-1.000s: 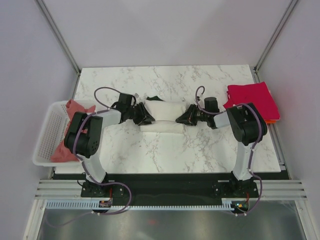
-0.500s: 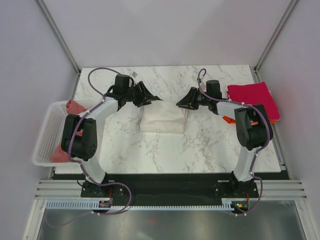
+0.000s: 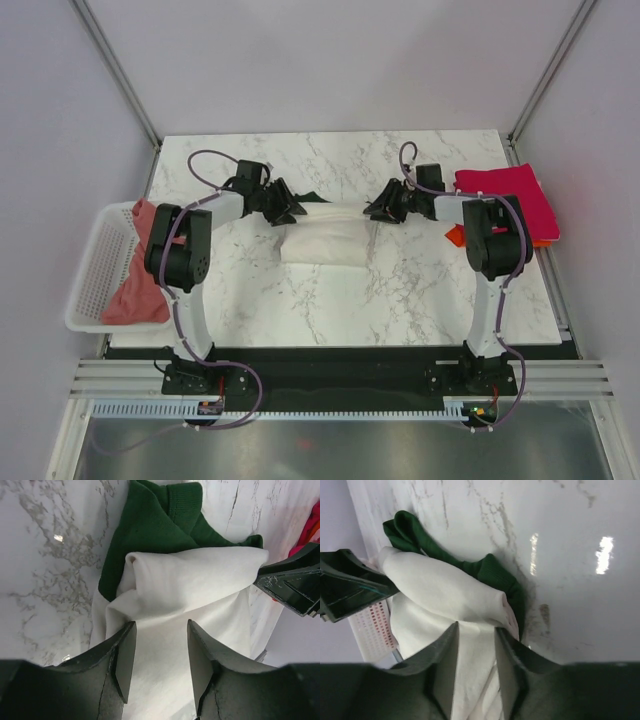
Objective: Fold and stack the t-shirts
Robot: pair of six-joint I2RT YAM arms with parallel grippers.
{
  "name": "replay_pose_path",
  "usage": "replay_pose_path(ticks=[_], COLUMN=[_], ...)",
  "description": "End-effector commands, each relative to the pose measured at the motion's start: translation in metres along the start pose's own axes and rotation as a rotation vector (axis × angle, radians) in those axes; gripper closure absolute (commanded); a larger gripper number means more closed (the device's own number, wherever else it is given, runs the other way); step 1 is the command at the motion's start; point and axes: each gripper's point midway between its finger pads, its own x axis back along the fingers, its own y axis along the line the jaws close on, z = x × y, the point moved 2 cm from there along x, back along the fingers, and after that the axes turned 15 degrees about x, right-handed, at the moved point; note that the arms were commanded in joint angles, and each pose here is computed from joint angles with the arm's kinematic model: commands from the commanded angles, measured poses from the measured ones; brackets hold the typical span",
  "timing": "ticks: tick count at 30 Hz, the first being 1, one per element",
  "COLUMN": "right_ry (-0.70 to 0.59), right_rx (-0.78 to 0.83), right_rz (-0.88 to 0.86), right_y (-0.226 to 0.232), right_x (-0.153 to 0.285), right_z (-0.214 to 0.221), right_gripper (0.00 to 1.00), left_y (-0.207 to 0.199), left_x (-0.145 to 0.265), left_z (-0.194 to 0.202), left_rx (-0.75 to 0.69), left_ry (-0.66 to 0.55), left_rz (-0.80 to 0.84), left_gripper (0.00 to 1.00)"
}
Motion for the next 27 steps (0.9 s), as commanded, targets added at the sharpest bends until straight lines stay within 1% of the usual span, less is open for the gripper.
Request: replay_pose_path(ticks=[1,2,3,4,5,6,7,8,10,11,12,13,14,16,17,18,19,20,21,23,24,27], right_ry=[-0.036,-0.017,-0.045,-0.058,-0.038,-0.063,-0.075,-0.062,-0.090,-0.087,-0.099,-0.099,-0.097,-0.088,-0.058,-0.056,-0.040,-0.015,0.004,0.056,0.074,0.154], right_rx=[0.135,0.144,0.187,0.243,0.249,0.280,0.306,0.309,0.348,0.355,0.371,0.390,0.403,0.442,0.461,0.475,0.499,0.518,0.535,0.568,0.581,0.608], right_rz=[0.099,0.136,0.162,0.238,0.289,0.326,0.412,0.450,0.530,0.632,0.670,0.726,0.854,0.959,1.012,1.116,1.148,1.178,1.251,1.304,1.380,1.482], right_y=[0.001,-0.001,0.009,0.002,-0.001,0.006,-0.001,-0.001,0.003,-0.005,-0.001,-0.003,-0.014,-0.015,-0.019,-0.026,-0.024,-0.026,-0.033,-0.036,-0.043,-0.055], right_x=[0.025,0.032,0.045,0.054,0.064,0.079,0.090,0.099,0.121,0.134,0.144,0.150,0.165,0.173,0.177,0.183,0.180,0.179,0.178,0.172,0.169,0.162], right_z=[-0.021,-0.018,-0.027,-0.031,-0.027,-0.034,-0.037,-0.033,-0.037,-0.036,-0.039,-0.039,-0.040,-0.043,-0.041,-0.046,-0.044,-0.042,-0.045,-0.042,-0.047,-0.046], right_gripper=[0.52,0.47,0.44,0.41,0.41,0.39,0.39,0.39,0.38,0.38,0.37,0.37,0.37,0.36,0.36,0.37,0.37,0.37,0.38,0.39,0.39,0.39], left_y=[-0.019,-0.022,-0.023,-0.028,-0.028,-0.027,-0.025,-0.027,-0.015,-0.021,-0.017,-0.007,-0.012,0.005,0.004,0.002,0.011,0.011,0.011,0.008,0.007,0.008], left_x=[0.036,0.044,0.051,0.067,0.074,0.083,0.094,0.100,0.106,0.114,0.116,0.115,0.118,0.114,0.114,0.117,0.116,0.117,0.119,0.122,0.126,0.130], left_z=[-0.012,-0.012,-0.012,-0.010,-0.009,-0.010,-0.005,-0.004,0.002,0.002,0.003,0.009,0.008,0.020,0.021,0.021,0.025,0.026,0.031,0.035,0.038,0.037], left_rx=[-0.105,-0.118,-0.137,-0.157,-0.168,-0.173,-0.173,-0.177,-0.170,-0.184,-0.175,-0.166,-0.173,-0.132,-0.135,-0.131,-0.122,-0.121,-0.118,-0.133,-0.142,-0.159], left_ry=[-0.116,-0.136,-0.156,-0.200,-0.220,-0.258,-0.283,-0.305,-0.333,-0.365,-0.381,-0.378,-0.400,-0.384,-0.395,-0.415,-0.410,-0.413,-0.416,-0.432,-0.450,-0.482], left_rz=[0.009,0.013,0.013,0.016,0.013,0.003,0.005,0.014,-0.003,0.029,0.027,0.019,0.054,0.043,0.066,0.085,0.073,0.078,0.094,0.116,0.124,0.125], left_gripper=[0.46,0.45,0.42,0.41,0.40,0.35,0.31,0.28,0.21,0.18,0.13,0.12,0.12,0.11,0.11,0.11,0.11,0.11,0.12,0.12,0.12,0.12])
